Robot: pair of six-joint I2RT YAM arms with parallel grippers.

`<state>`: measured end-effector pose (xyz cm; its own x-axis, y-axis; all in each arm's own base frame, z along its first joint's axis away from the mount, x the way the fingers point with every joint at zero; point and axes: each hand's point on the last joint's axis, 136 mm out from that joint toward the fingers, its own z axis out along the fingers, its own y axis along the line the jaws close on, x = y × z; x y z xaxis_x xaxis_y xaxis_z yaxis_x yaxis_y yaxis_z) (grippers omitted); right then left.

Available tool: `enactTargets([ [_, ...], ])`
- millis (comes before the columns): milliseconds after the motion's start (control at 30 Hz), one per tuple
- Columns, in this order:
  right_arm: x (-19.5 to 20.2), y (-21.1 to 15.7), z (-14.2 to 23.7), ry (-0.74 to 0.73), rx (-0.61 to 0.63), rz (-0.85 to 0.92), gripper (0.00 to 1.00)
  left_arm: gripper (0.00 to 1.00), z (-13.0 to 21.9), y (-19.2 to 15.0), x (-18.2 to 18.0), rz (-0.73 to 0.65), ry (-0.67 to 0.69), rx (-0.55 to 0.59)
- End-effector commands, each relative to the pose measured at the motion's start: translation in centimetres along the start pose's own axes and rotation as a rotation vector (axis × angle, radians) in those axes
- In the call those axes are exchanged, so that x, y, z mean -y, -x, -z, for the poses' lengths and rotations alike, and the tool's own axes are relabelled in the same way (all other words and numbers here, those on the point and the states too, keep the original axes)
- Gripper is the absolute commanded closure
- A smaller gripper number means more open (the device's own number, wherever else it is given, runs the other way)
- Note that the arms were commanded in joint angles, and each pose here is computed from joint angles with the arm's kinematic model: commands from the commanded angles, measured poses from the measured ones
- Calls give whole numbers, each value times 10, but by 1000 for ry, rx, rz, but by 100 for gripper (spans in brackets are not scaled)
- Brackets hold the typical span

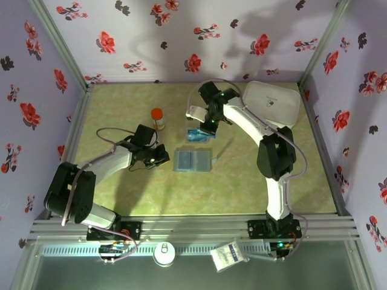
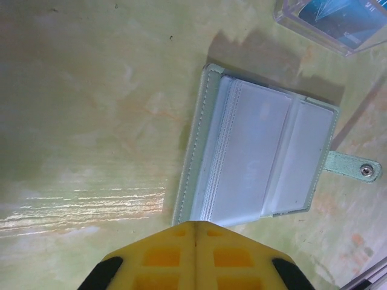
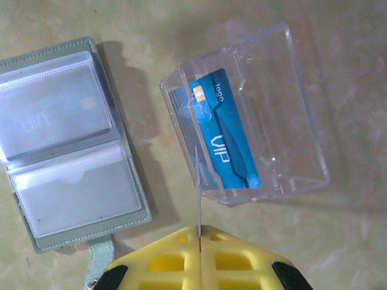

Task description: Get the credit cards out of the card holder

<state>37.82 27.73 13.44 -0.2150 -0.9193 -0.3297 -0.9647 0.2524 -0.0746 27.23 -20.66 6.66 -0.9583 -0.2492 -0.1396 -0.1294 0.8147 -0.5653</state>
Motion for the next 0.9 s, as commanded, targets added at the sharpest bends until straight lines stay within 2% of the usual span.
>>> enactTargets([
  [0, -9, 3, -2, 80, -30, 95, 100, 94, 5, -1, -4, 13, 3, 14],
  [333, 11, 28, -20, 80, 7, 156, 100, 94, 11, -6, -9, 23, 21, 16],
  [867, 4, 24, -63, 160, -11, 174, 100, 94, 11, -9, -17, 33, 46, 13],
])
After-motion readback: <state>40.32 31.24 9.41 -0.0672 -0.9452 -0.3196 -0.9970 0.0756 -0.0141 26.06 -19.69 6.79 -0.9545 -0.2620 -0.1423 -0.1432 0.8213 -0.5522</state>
